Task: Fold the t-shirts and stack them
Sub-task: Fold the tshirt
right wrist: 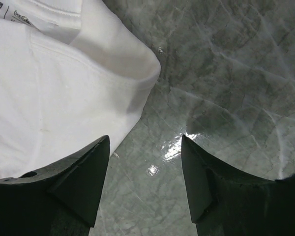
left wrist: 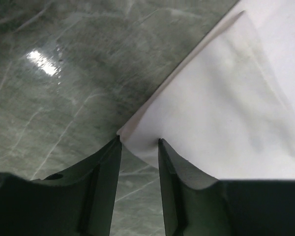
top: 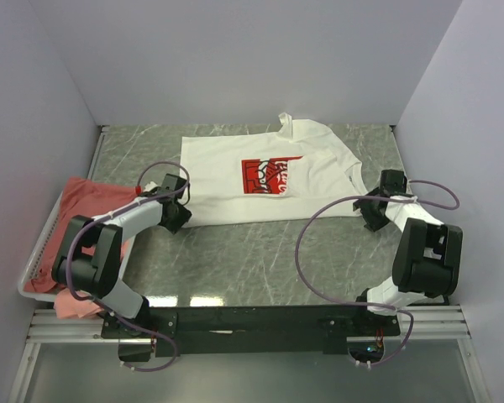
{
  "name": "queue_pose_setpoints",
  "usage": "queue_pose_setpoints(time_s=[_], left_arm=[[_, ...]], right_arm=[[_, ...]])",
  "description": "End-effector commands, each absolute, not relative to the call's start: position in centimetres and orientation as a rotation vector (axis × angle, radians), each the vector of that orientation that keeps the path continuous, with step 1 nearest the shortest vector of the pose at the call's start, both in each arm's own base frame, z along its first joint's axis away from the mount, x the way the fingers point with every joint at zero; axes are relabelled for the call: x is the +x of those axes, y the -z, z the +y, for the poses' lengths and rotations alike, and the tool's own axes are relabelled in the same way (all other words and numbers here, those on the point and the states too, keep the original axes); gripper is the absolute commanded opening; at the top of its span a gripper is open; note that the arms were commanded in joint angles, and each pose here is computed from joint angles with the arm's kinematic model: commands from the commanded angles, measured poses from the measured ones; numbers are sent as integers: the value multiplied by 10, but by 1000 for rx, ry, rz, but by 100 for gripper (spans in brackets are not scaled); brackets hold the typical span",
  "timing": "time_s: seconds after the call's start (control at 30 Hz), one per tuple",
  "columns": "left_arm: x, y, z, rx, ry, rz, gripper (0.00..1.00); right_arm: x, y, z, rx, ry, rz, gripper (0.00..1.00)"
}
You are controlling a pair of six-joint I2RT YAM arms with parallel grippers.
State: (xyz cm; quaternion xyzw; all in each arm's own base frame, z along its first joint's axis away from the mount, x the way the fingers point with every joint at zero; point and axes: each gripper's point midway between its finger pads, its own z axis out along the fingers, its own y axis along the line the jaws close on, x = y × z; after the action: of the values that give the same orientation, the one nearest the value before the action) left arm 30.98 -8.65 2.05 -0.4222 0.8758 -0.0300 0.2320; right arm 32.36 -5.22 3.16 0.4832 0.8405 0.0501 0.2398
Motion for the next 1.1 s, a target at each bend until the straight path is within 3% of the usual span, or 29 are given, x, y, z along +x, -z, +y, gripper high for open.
queue_pose_setpoints(time_s=[0.0, 0.13, 0.23, 0.33, 0.63, 0.73, 0.77, 1.07], left_arm=[[323, -21, -87, -1164, 89, 2366, 41], [323, -15, -87, -1151, 73, 2379, 35], [326, -14, -88, -1140, 75, 2386, 24], [329, -15, -88, -1134, 69, 2384, 1], [336, -30, -84, -1098, 56, 2364, 1], [336, -36, -83, -1086, 54, 2357, 1], [337, -39, -83, -1086, 60, 2351, 1], [314, -62, -72, -1102, 57, 2312, 1]], right_arm=[[336, -41, -64, 1315, -98, 2267, 66], [339, -36, -69, 1330, -66, 2273, 66], [343, -36, -71, 1334, -59, 2268, 66], [348, -35, -74, 1336, -40, 2266, 65], [375, -33, -86, 1326, -7, 2271, 50], [384, -29, -80, 1316, -53, 2300, 23], [384, -28, -80, 1318, -57, 2301, 0], [347, -78, -85, 1337, -74, 2209, 0]])
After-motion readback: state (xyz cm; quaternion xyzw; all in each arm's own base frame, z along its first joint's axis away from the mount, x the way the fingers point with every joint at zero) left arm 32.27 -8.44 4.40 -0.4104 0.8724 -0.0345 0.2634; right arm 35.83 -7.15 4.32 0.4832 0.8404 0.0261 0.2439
